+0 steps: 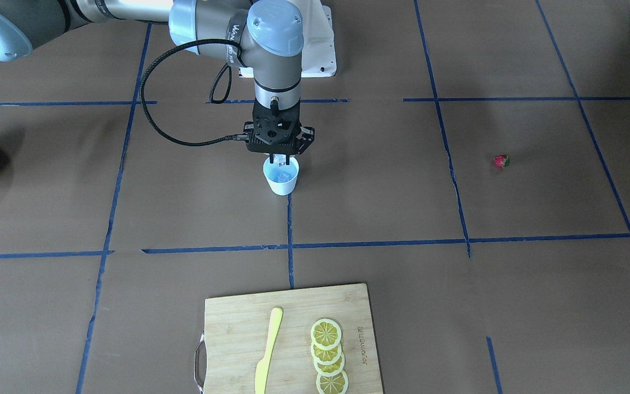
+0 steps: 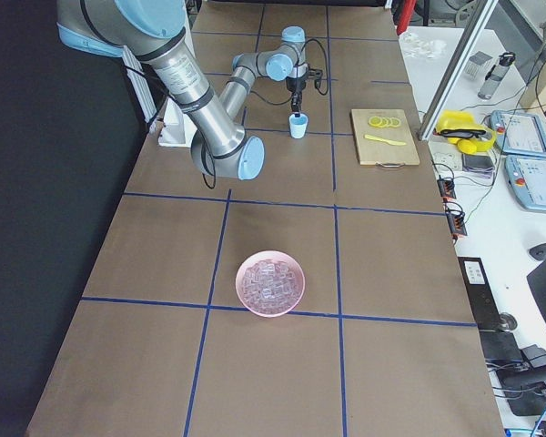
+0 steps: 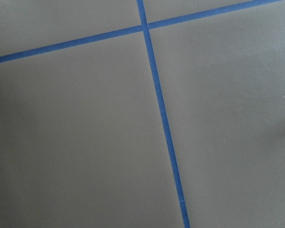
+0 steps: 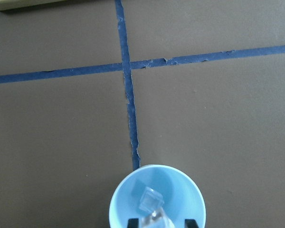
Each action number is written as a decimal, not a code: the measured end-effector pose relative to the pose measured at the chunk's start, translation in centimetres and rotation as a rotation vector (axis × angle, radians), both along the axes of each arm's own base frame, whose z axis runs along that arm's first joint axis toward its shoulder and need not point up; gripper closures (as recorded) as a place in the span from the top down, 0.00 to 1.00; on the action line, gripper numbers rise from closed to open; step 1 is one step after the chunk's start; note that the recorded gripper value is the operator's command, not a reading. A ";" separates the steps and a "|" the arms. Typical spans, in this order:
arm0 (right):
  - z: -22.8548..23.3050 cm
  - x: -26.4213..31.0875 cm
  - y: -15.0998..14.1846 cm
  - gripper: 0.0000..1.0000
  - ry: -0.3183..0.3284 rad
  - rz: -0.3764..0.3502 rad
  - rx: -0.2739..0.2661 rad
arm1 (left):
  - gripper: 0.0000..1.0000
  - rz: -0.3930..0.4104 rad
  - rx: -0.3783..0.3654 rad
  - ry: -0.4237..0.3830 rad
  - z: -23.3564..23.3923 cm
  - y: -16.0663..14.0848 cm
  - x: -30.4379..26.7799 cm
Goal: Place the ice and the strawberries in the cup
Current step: 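Open the right gripper to drop the ice cube into the cup, then move the right gripper back to the pink ice bowl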
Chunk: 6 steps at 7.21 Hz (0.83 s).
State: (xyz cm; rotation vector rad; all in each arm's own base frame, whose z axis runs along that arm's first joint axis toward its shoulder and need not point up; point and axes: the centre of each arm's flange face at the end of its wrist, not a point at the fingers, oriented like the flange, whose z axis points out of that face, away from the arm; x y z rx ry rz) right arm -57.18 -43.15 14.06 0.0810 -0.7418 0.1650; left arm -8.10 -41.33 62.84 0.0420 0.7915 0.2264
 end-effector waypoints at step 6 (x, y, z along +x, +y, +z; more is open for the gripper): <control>2.5 6.4 -2.0 0.97 -0.002 -0.085 0.075 | 1.00 0.000 -0.006 0.000 0.3 0.0 0.0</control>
